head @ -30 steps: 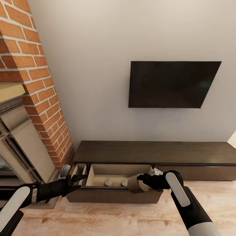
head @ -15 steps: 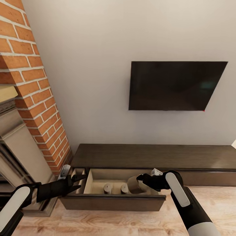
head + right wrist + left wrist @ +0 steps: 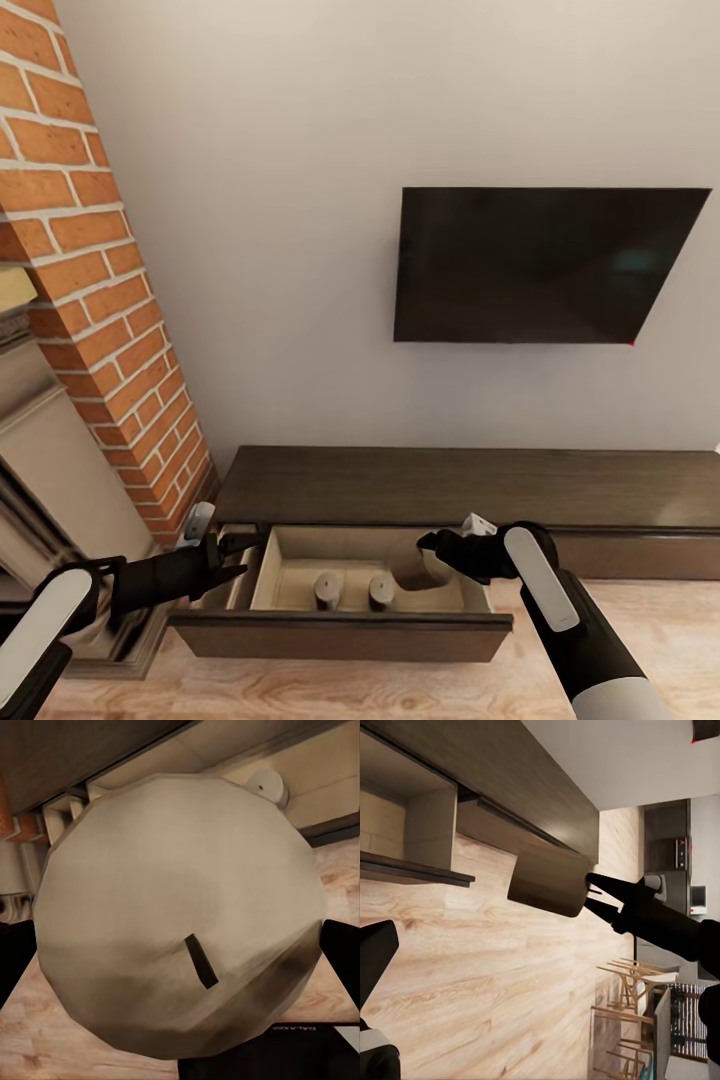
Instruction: Place each of the two pumpkins and all three candles from the living room inside a cabinet in the living room (use any cabinet), then make sure every cabinet is closed, and position the cauldron so it is next to a table in the living room.
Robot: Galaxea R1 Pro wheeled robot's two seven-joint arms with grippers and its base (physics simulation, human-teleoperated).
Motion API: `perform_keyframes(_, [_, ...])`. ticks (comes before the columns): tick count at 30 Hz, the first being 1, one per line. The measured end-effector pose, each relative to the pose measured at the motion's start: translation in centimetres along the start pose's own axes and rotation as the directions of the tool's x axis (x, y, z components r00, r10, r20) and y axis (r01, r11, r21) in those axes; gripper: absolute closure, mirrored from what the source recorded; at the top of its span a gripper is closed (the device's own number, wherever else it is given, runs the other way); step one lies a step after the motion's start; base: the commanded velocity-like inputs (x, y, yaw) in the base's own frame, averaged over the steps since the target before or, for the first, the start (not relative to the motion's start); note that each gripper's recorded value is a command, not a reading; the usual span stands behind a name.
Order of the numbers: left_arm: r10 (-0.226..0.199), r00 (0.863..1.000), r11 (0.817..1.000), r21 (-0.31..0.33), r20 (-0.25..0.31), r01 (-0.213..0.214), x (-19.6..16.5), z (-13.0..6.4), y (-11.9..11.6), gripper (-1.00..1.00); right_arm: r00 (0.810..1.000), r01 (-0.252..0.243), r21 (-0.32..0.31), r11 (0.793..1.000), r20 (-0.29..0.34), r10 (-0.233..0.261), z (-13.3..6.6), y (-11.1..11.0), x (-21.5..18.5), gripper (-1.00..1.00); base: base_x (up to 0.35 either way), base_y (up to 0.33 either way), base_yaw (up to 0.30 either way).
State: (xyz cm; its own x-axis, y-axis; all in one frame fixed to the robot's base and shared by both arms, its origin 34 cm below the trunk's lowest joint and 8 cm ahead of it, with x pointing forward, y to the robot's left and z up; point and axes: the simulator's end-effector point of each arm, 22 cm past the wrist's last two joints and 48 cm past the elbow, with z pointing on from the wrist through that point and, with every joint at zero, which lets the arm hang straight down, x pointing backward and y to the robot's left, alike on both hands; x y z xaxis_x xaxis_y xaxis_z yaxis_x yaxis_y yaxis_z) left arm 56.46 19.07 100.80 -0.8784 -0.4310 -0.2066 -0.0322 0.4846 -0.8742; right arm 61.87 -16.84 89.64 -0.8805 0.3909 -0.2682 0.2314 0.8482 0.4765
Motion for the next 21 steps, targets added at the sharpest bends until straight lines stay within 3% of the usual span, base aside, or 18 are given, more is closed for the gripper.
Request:
perform_keyframes(11, [0.000, 1.000, 1.000, 0.000, 0.000, 0.000, 0.0, 0.0, 0.0, -1.00, 1.000, -0.014, 0.022, 1.000, -0.027, 0.015, 0.9, -0.7, 1.1, 1.00, 0.040, -0.021, 0.000])
perform_keyframes(21, [0.000, 1.000, 1.000, 0.000, 0.000, 0.000, 0.0, 0.0, 0.0, -1.00, 0.999, -0.024, 0.074, 0.997, 0.024, 0.022, 1.1, -1.5, 0.3, 1.00, 0.080, 0.000, 0.000])
